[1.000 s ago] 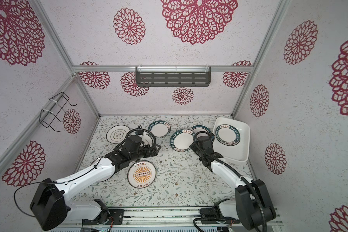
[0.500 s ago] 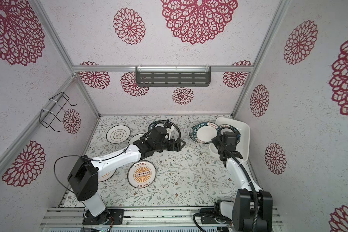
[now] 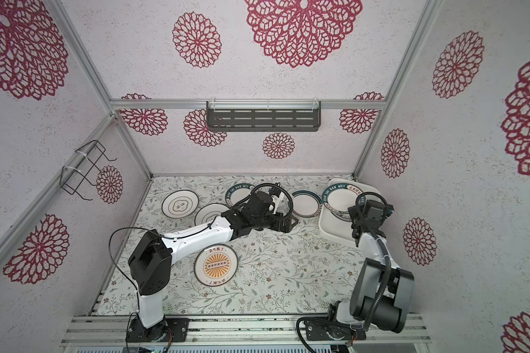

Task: Place the plates into the plastic bin on the countertop
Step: Place the plate in the plastic bin.

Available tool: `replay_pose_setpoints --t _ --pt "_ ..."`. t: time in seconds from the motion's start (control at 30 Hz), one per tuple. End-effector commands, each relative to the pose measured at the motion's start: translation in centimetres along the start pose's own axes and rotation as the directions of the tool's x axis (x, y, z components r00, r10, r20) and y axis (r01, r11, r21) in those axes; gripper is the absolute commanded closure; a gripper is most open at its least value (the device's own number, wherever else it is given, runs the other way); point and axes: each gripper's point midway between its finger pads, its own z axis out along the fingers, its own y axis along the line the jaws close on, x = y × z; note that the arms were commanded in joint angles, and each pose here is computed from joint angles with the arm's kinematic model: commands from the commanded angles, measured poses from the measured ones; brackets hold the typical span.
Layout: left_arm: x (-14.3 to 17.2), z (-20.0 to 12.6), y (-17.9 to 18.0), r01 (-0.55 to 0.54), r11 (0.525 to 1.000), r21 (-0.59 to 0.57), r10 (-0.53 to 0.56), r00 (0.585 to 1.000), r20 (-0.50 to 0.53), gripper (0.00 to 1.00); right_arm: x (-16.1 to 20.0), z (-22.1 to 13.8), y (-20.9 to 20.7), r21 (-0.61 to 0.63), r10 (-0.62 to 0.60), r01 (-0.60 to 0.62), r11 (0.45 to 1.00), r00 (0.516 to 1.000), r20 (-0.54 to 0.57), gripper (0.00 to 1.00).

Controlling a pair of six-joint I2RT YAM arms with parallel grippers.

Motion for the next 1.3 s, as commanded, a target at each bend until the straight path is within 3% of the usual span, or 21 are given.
replay_pose_setpoints --t 0.0,0.3,0.57,0.9,1.07,1.13,1.27 --pt "-0.1 0.3 -0.9 -0.051 0.999 0.010 0.051 0.999 -0.001 0.03 -3.9 0.4 2.1 -0.079 0.040 -0.031 0.996 0.993 0.111 1.00" --pt "-0.3 0.1 -0.5 -0.053 0.998 -0.020 0.053 0.999 -0.002 0.03 -5.0 5.0 0.8 -0.032 0.039 -0.036 0.999 0.994 0.101 1.00" --pt "0.9 1.0 1.2 -0.058 0.994 -0.088 0.054 0.998 -0.045 0.03 -3.8 8.8 -0.4 -0.025 0.071 -0.070 0.997 0.997 0.038 1.00" --pt "1.0 0.7 2.0 -0.058 0.991 -0.124 0.052 0.997 -0.049 0.03 -2.1 10.2 -2.8 0.064 0.035 -0.034 0.997 0.999 -0.018 1.00" --pt "1.4 0.8 2.3 -0.045 0.991 -0.126 0.039 0.998 -0.048 0.03 -1.9 9.4 -2.9 0.084 0.012 -0.009 0.996 0.999 -0.030 0.85" --pt "0.3 -0.6 1.4 -0.040 0.993 -0.108 0.039 0.999 -0.013 0.03 -2.0 9.0 -2.8 0.088 0.004 -0.001 0.996 0.999 -0.037 0.81" --pt "0.3 -1.3 1.5 -0.030 0.993 -0.111 0.030 1.000 0.000 0.03 -1.7 8.6 -2.9 0.107 -0.010 0.017 0.994 0.998 -0.061 0.64"
